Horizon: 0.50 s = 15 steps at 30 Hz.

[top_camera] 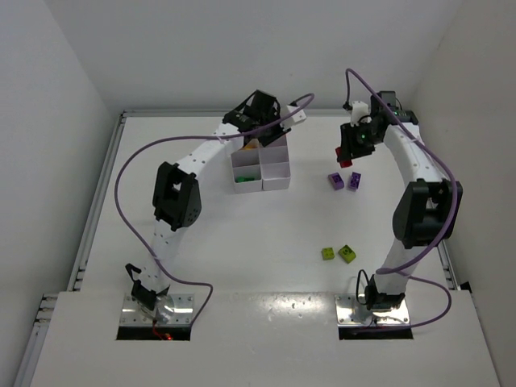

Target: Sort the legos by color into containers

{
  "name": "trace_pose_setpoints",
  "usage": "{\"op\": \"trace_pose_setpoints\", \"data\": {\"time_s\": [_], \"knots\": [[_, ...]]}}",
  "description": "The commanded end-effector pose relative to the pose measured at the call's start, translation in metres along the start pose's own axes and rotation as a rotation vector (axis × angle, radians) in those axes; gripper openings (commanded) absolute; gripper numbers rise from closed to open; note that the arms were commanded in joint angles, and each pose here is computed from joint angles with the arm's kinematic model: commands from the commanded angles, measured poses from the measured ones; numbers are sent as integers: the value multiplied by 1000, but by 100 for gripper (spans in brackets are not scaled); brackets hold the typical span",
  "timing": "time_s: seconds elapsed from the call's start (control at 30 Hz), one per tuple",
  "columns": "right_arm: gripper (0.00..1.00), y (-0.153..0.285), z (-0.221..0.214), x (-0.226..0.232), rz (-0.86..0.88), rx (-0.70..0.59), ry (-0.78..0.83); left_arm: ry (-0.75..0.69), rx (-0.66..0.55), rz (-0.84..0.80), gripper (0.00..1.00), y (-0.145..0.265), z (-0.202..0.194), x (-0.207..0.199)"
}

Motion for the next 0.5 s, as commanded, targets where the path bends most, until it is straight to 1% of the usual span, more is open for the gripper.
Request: {"op": "trace_pose_setpoints", "data": {"time_s": [0.0, 0.07, 0.2, 0.23, 0.3, 0.37, 0.4, 0.43, 0.47], "knots": [[0, 22, 8, 4, -17, -65, 30, -50, -35, 69, 15, -1, 8, 16], [0, 22, 8, 4, -17, -65, 30, -65, -24, 75, 17, 1, 6, 17], [0, 22, 8, 3, -26, -64, 30, -100, 10, 41, 18, 0, -8, 5], [0, 21, 10, 2, -26, -66, 31, -112, 3, 26, 18, 1, -8, 2], [0, 21, 10, 2, -26, -66, 31, -112, 1, 12, 18, 2, -11, -3], [0, 20, 12, 1, -26, -66, 31, -106, 5, 18, 18, 6, -14, 1], [0, 19, 12, 1, -26, -66, 31, -105, 13, 9, 20, 4, -18, -2], [0, 16, 11, 0, -25, -57, 27, -106, 7, 16, 22, 8, -15, 0], [0, 17, 14, 4, -21, -65, 39, -106, 7, 16, 38, 8, -15, 0]]}}
Point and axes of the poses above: each gripper's point midway between its finger pads, its own y axis back along the fingers, its own x axis along the line the jaws close on, z = x × y, the point moved 2 cm from there along y, back along the fingers, and after that the axes turned 9 degrees about -y, right-handed, at the moved point
